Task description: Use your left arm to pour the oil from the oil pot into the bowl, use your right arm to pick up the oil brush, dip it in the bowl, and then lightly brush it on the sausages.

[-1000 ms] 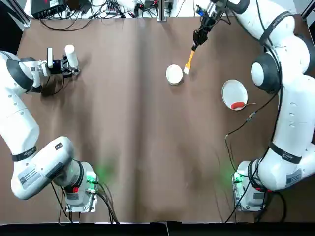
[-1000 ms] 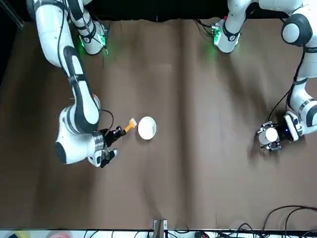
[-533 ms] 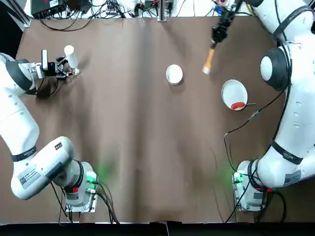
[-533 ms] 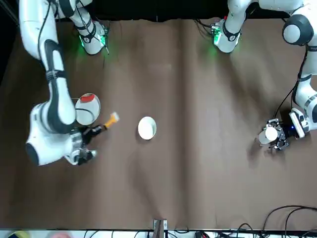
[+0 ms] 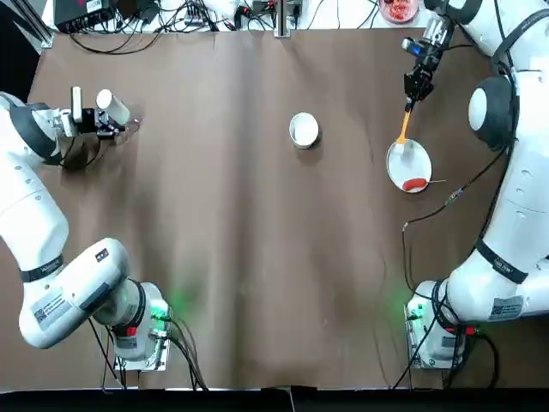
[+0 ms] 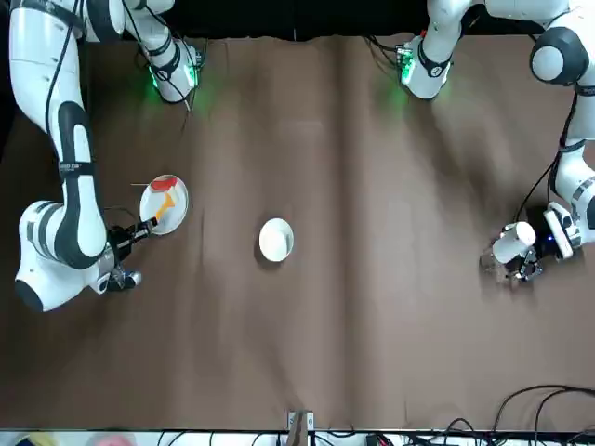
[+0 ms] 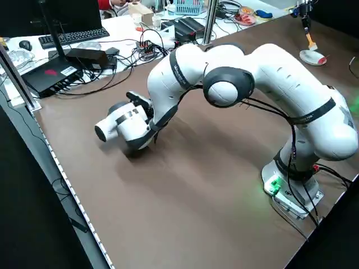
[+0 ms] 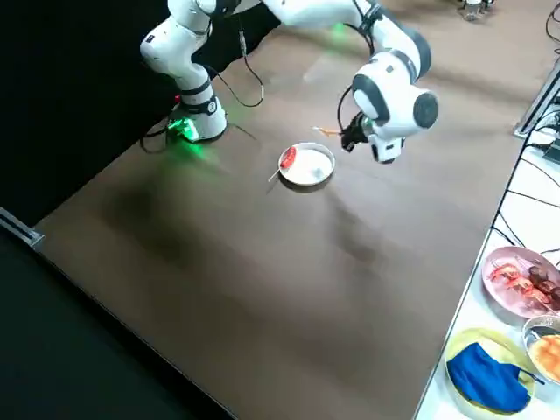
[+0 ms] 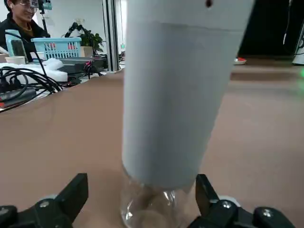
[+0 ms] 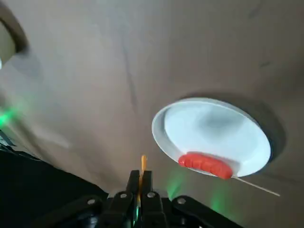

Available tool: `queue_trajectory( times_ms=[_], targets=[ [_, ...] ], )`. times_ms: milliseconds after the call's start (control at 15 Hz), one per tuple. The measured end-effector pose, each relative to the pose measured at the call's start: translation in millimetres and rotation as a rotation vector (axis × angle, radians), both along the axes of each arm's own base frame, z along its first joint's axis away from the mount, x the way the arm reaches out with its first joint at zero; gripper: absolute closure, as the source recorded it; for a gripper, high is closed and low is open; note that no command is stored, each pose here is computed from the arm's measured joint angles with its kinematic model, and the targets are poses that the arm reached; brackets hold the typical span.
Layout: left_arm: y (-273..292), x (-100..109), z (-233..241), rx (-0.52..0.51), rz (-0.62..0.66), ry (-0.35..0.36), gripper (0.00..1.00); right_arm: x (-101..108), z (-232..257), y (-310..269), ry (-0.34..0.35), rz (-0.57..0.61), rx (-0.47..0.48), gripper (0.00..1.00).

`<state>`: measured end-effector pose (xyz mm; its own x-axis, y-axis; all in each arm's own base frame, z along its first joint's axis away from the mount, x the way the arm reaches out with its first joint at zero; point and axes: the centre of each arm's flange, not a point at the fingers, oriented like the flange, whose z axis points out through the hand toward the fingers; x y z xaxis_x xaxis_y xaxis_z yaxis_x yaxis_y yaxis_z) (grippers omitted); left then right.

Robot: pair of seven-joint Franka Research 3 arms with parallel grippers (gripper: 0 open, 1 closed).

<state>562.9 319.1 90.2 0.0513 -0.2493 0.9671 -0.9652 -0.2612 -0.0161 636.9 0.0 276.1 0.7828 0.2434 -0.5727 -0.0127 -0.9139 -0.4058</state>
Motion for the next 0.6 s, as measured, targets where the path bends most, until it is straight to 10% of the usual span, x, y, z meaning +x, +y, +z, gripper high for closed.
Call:
queue_trajectory(
  times_ms=[267, 600],
  targets=[
    [19, -1, 22, 0.044, 0.016, -0.011, 0.00, -17, -30, -35, 0.059, -0.057, -0.009, 0.96],
    [58, -2, 108, 0.340, -0.079, 0.023, 0.00, -39, -71, -65, 0.112, -0.099, -0.041, 0.96]
  ],
)
